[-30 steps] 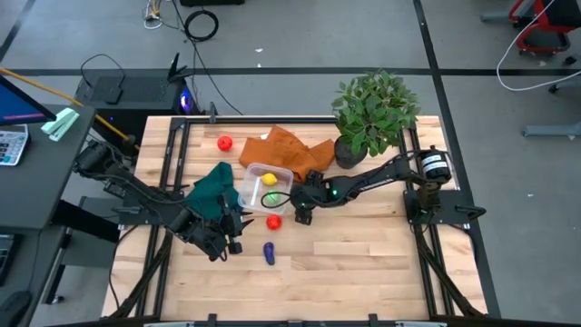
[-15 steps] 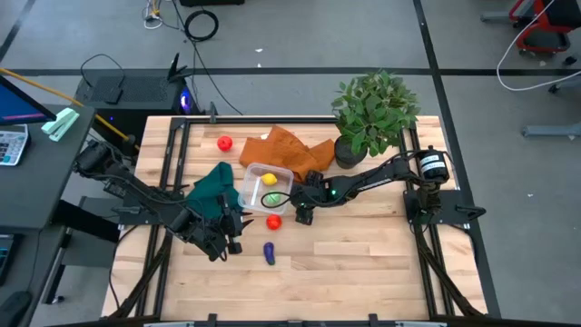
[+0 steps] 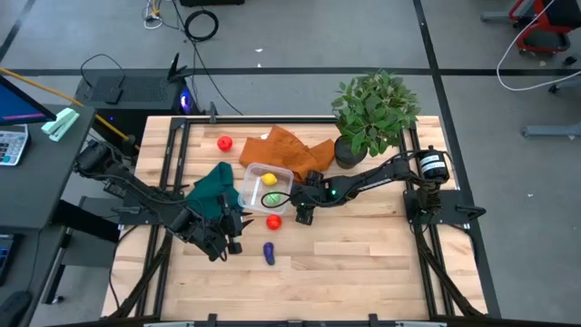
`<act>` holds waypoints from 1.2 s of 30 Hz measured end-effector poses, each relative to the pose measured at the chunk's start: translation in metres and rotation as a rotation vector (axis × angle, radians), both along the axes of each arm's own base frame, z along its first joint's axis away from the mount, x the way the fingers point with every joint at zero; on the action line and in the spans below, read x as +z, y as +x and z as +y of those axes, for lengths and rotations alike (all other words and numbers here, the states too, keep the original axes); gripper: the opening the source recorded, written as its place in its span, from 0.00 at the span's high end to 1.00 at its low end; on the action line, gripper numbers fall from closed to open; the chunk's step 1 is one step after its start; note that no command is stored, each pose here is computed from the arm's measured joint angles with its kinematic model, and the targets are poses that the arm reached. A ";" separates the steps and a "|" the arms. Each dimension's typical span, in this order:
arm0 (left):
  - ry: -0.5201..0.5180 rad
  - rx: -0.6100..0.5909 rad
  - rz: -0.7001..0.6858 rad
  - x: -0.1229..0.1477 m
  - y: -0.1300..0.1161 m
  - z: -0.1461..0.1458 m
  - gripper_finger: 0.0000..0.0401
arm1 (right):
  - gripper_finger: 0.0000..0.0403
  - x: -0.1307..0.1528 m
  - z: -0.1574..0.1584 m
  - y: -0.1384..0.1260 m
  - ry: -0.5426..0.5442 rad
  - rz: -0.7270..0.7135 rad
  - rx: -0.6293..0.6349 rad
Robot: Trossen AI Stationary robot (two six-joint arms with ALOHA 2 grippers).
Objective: Pick and placing Produce into tupperware
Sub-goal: Put the green bell pepper into the transparent bin
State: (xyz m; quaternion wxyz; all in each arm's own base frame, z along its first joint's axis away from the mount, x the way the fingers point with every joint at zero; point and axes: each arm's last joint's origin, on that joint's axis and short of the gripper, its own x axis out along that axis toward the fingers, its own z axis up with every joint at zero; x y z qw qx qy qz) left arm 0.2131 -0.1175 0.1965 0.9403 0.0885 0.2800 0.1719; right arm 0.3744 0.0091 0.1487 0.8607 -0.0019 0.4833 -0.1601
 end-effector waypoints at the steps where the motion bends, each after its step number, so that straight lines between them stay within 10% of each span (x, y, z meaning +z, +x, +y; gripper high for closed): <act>1: 0.000 0.000 0.000 0.000 0.000 0.000 0.78 | 0.42 0.000 0.000 0.000 0.000 0.000 -0.001; 36: 0.011 0.024 0.049 -0.004 -0.005 0.003 0.80 | 0.42 0.068 0.050 -0.017 0.054 -0.099 0.079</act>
